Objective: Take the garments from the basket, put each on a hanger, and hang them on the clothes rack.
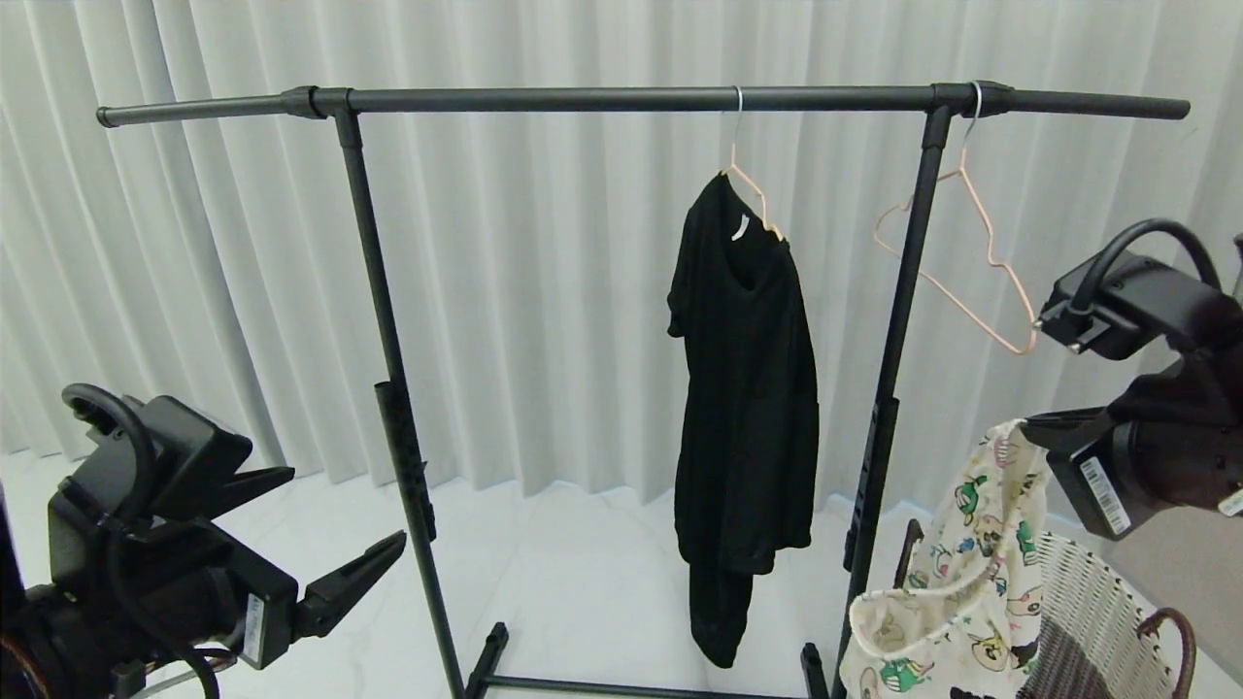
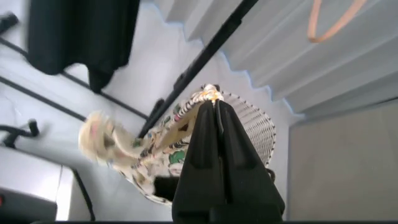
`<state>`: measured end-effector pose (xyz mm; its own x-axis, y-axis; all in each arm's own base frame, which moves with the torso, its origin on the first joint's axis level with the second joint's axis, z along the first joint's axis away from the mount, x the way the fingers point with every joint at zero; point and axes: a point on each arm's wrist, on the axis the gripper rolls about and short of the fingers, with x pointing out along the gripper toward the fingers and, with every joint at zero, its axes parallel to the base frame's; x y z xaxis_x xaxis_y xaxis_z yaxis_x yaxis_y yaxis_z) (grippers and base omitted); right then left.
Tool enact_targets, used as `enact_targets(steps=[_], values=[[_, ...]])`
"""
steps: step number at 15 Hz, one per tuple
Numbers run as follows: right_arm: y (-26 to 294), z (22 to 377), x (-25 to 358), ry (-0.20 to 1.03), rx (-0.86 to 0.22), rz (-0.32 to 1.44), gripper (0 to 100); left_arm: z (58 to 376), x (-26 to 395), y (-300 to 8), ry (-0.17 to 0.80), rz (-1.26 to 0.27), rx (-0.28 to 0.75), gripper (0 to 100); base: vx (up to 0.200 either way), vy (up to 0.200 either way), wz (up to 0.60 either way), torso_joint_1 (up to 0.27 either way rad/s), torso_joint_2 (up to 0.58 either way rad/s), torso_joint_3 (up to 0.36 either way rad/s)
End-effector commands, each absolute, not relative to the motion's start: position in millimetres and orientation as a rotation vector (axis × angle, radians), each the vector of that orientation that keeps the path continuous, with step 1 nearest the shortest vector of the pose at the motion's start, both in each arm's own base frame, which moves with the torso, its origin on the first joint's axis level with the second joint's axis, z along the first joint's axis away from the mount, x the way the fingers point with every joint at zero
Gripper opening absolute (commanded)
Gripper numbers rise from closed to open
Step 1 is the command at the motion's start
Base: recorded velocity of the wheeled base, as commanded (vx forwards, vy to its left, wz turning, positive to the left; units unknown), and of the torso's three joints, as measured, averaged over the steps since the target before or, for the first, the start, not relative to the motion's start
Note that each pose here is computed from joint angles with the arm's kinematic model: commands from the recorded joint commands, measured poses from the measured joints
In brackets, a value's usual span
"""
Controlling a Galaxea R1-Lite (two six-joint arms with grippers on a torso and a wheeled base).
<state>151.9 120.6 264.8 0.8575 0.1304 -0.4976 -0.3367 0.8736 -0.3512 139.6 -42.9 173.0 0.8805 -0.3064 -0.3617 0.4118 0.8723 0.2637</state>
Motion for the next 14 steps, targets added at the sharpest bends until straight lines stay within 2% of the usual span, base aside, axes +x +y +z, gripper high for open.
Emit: enact_targets(steps=[1, 3, 6, 8, 11, 14], values=[[126, 275, 154, 0.45, -0.431, 0.27, 0, 171, 143, -48, 0.327, -0.426, 0.344, 100, 0.0, 0.0, 0.0, 0.0, 0.0, 0.0], [137, 282, 154, 0.42, -0.411, 0.322, 0, 173, 144, -59, 0.319, -0.545, 0.32, 100, 0.0, 0.0, 0.0, 0.0, 0.0, 0.0], [153, 286, 159, 0.354, -0.368, 0.373, 0, 198, 156, -97, 0.304, -0.704, 0.136, 100, 0.0, 0.0, 0.0, 0.0, 0.0, 0.0], [162, 288, 164, 0.312, -0.338, 0.389, 0, 200, 157, -124, 0.351, -0.794, 0.062, 100, 0.0, 0.0, 0.0, 0.0, 0.0, 0.0], [176, 290, 172, 0.266, -0.277, 0.413, 0, 180, 163, -151, 0.458, -0.863, 0.078, 100, 0.0, 0.0, 0.0, 0.0, 0.0, 0.0], [181, 295, 172, 0.248, -0.22, 0.426, 0, 173, 178, -179, 0.464, -0.903, 0.082, 100, 0.0, 0.0, 0.0, 0.0, 0.0, 0.0]])
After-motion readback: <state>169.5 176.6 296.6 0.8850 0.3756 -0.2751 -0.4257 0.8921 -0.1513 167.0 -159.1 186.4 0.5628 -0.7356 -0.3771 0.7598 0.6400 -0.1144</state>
